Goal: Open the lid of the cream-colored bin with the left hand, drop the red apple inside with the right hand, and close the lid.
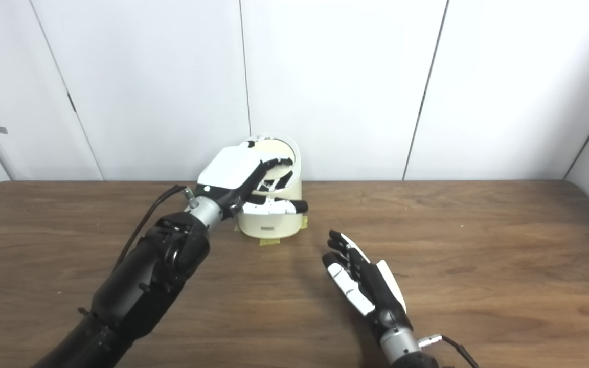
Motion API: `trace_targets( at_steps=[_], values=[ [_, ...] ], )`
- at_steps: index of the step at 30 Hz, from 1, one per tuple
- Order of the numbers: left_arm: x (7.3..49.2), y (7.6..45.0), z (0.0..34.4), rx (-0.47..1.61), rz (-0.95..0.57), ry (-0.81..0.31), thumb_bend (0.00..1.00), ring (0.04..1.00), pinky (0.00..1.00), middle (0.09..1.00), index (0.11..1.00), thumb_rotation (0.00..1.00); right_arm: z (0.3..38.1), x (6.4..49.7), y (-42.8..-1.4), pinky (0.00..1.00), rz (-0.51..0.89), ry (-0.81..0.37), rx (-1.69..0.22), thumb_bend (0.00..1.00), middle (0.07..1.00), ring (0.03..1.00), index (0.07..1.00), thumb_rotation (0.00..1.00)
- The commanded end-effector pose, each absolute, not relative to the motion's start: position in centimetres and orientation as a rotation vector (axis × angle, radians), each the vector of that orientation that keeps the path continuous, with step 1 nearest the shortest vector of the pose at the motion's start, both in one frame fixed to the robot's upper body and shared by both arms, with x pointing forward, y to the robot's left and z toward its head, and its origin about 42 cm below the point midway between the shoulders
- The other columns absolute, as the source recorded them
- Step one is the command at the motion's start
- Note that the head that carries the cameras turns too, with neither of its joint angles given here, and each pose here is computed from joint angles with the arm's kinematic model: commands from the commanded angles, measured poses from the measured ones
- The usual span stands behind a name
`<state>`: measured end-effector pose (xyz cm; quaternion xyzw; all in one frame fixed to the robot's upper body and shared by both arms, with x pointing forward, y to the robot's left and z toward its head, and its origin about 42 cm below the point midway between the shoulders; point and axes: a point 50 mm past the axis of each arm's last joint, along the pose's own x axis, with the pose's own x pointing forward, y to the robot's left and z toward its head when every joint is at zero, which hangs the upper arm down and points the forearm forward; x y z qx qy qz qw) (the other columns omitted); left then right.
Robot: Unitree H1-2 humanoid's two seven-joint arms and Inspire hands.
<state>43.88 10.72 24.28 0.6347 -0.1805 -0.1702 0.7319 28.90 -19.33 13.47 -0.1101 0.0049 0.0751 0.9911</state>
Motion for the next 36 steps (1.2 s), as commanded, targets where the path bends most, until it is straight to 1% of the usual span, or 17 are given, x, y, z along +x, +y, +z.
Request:
trace_targets(
  at_steps=[1,3,6,8,11,12,13,16,19,23,27,30,32,36],
  values=[
    [43.8,11.5,20.1,1.491,-0.5,-0.246,0.85,0.797,1.0,0.805,0.806,0.89,15.5,29.6,-18.9,0.76,0.16,-0.064,-0.224,0.38,0.898,0.867,0.911,0.79],
    [43.8,11.6,19.9,1.506,-0.5,-0.246,0.85,0.8,1.0,0.801,0.8,0.9,15.5,29.6,-18.9,0.75,0.162,-0.063,-0.229,0.38,0.897,0.866,0.91,0.79],
    [43.5,11.7,20.3,1.436,-0.469,-0.276,0.83,0.821,1.0,0.817,0.815,0.89,15.5,29.6,-18.9,0.75,0.158,-0.06,-0.233,0.39,0.897,0.862,0.908,0.79],
    [43.3,11.8,21.0,1.35,-0.436,-0.306,0.79,0.842,1.0,0.836,0.836,0.87,15.5,29.6,-18.9,0.74,0.162,-0.065,-0.236,0.39,0.896,0.861,0.908,0.8],
    [42.9,11.7,21.9,1.248,-0.405,-0.364,0.74,0.866,1.0,0.86,0.862,0.89,15.5,29.7,-18.9,0.75,0.166,-0.067,-0.231,0.38,0.897,0.866,0.909,0.79],
    [42.8,11.6,22.2,1.223,-0.4,-0.383,0.71,0.879,0.97,0.874,0.875,0.91,15.4,29.7,-18.9,0.76,0.166,-0.066,-0.227,0.38,0.899,0.869,0.911,0.79],
    [42.6,11.5,22.4,1.197,-0.393,-0.41,0.71,0.881,0.97,0.876,0.876,0.92,15.4,29.7,-18.9,0.76,0.166,-0.061,-0.226,0.38,0.9,0.87,0.911,0.79],
    [42.0,11.2,22.8,1.147,-0.368,-0.474,0.68,0.898,0.91,0.894,0.897,0.93,15.3,29.7,-18.9,0.76,0.166,-0.056,-0.228,0.39,0.901,0.87,0.915,0.79],
    [41.5,10.9,23.2,1.11,-0.347,-0.515,0.65,0.899,0.89,0.899,0.911,0.93,15.4,29.7,-18.9,0.76,0.167,-0.058,-0.233,0.39,0.903,0.872,0.917,0.81],
    [40.9,10.5,24.0,1.073,-0.333,-0.558,0.63,0.912,0.91,0.909,0.919,0.94,15.3,29.8,-18.9,0.76,0.165,-0.055,-0.237,0.4,0.901,0.87,0.914,0.82],
    [40.2,10.2,24.4,1.047,-0.311,-0.599,0.62,0.929,0.95,0.925,0.935,0.94,15.3,29.8,-18.8,0.77,0.166,-0.05,-0.229,0.39,0.904,0.874,0.918,0.8],
    [39.9,10.1,24.6,1.023,-0.264,-0.644,0.6,0.947,0.93,0.948,0.952,0.91,15.3,29.9,-18.7,0.77,0.165,-0.052,-0.231,0.39,0.904,0.874,0.917,0.8],
    [39.8,10.0,24.7,1.025,-0.225,-0.663,0.56,0.989,0.98,0.989,0.99,0.94,15.3,29.9,-18.8,0.76,0.165,-0.056,-0.24,0.39,0.901,0.87,0.913,0.8],
    [39.9,10.2,25.1,1.08,-0.114,-0.733,0.51,1.0,1.0,1.0,1.0,0.95,15.2,29.9,-18.7,0.76,0.161,-0.04,-0.231,0.4,0.903,0.872,0.914,0.79]
  ],
)
